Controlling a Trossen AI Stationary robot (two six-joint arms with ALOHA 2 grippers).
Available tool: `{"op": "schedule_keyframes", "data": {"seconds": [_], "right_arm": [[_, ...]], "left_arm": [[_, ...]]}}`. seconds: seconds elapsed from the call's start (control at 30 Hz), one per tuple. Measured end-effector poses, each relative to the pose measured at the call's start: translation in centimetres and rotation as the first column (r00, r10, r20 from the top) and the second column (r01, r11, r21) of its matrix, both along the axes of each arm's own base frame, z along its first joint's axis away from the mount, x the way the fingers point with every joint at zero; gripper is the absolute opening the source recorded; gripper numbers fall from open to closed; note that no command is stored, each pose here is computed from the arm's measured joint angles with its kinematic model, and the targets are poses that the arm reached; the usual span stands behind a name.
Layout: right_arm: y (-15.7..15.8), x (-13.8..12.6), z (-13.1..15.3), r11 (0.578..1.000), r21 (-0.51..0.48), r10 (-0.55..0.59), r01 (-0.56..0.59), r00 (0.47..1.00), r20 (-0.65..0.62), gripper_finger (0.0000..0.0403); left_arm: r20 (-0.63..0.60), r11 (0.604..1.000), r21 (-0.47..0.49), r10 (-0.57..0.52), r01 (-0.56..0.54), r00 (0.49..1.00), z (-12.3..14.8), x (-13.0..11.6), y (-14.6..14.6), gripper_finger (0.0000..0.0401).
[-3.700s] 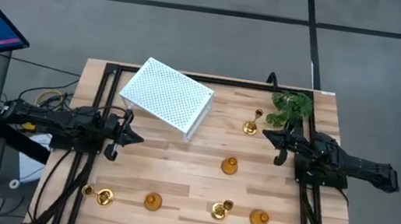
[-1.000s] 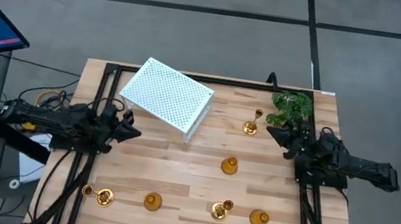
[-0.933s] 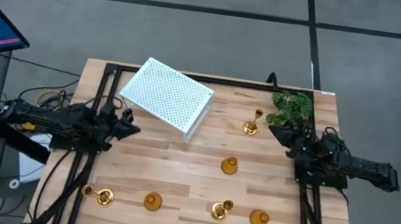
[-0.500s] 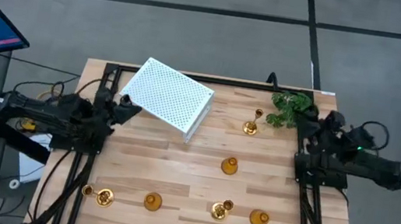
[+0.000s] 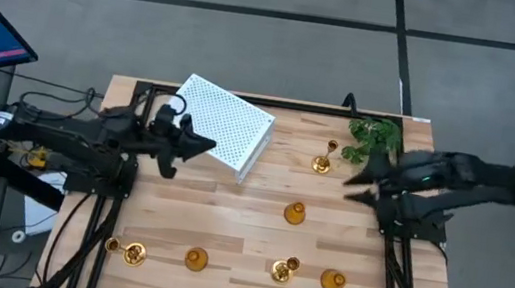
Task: Pick & Place candle stick holders
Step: Put the bottom right gold candle holder on the shelf
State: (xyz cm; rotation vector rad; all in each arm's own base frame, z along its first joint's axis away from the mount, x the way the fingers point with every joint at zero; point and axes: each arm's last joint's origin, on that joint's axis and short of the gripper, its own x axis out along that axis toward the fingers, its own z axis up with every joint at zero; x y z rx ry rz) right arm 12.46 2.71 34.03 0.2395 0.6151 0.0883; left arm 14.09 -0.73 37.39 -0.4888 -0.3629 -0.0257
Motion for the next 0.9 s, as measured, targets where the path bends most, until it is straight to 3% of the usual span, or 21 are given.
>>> {"op": "schedule_keyframes", "data": {"seconds": [0.2,0.4,0.57,0.77,0.9], "right_arm": [[5.1,2.9,-3.1,0.987,0.031,0.161,-0.159,0.954,-0.254,0.0169],[10.1,4.6,-7.7,0.976,-0.045,0.183,-0.215,0.909,-0.373,0.0174],[12.3,6.2,-9.9,0.976,-0.07,0.177,-0.207,0.937,-0.303,0.0201],[12.6,8.0,-12.1,0.98,-0.074,0.159,-0.183,0.955,-0.251,0.0271],[12.8,9.4,-13.0,0.979,-0.05,0.191,-0.197,0.976,-0.108,0.029]], "left_arm": [[0.026,0.999,0.017,0.033,-0.034,0.999,0.7,-2.1,0.2,0.0003],[0.014,0.995,0.053,0.081,-0.081,0.997,0.7,-3.1,0.4,0.0002],[0.025,0.994,0.057,0.096,-0.097,0.995,0.8,-3.3,0.5,0.0003],[0.025,0.994,0.052,0.099,-0.101,0.995,0.8,-3.3,0.5,0.0004],[0.025,0.994,0.052,0.099,-0.101,0.995,0.8,-3.3,0.5,0.0005]]}}
